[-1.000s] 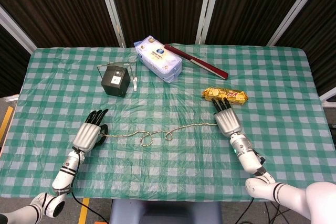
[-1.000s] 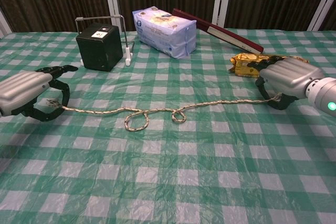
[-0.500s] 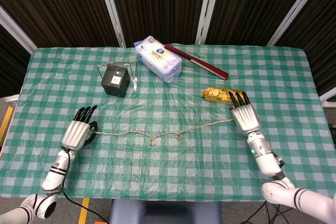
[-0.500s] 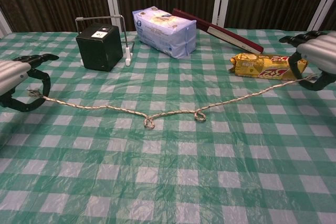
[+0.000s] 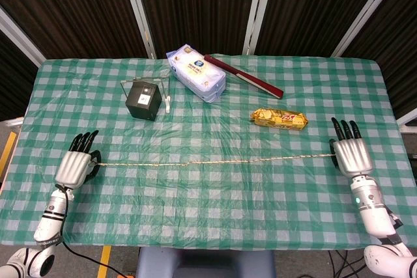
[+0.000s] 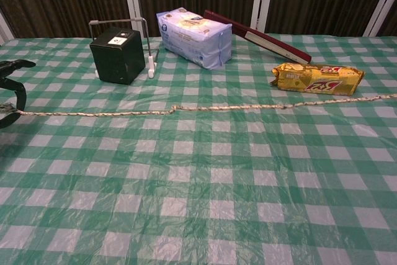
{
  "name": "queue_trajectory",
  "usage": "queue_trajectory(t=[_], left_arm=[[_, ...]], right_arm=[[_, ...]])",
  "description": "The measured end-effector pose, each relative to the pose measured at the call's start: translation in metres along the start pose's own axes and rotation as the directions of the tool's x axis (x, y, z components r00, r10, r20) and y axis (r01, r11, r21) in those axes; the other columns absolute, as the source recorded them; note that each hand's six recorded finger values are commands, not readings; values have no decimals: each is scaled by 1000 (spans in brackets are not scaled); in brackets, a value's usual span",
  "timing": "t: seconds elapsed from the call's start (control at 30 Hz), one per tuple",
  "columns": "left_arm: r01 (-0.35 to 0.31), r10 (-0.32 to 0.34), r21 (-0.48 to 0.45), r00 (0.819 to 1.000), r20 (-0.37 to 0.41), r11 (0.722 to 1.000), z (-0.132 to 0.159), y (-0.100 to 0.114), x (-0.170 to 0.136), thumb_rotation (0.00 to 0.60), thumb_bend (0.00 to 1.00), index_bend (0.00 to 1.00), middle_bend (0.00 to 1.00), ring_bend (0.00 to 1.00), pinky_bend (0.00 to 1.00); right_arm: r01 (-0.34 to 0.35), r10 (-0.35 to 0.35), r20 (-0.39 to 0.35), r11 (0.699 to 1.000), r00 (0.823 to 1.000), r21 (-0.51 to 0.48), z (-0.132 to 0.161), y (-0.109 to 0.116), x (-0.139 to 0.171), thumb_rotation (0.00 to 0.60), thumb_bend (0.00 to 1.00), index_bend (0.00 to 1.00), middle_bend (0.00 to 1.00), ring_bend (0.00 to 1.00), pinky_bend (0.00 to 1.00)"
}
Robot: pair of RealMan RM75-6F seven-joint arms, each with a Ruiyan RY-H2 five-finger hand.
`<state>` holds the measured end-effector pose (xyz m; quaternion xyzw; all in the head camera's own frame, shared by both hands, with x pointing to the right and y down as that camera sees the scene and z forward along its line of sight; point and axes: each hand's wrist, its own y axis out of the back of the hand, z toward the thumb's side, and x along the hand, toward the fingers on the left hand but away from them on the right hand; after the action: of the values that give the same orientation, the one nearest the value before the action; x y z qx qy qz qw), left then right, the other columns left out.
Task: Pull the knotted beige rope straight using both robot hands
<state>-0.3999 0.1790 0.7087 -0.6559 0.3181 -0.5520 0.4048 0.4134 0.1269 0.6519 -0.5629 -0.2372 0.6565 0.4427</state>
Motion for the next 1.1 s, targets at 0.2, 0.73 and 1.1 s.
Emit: queue_trajectory(t=[0.2,0.73,1.1], left_arm=[[23,-23,2,1000,6,1000,0,-7,1,600,438,633,17,0,94],[59,-60,37,998,22,998,3,-23,4,600,437,629,23,0,94],[101,-101,15,994,34,995,6,-37,7,600,438,522,17,0,94]], right_arm=[[-38,38,17,999,999,5,-11,-17,8,600,567,760,25,0,0],[-88,88,5,996,996,5,-2,-44,7,600,566,760,24,0,0],[-143,143,6,989,990,38,2,-66,2,600,566,741,25,0,0]])
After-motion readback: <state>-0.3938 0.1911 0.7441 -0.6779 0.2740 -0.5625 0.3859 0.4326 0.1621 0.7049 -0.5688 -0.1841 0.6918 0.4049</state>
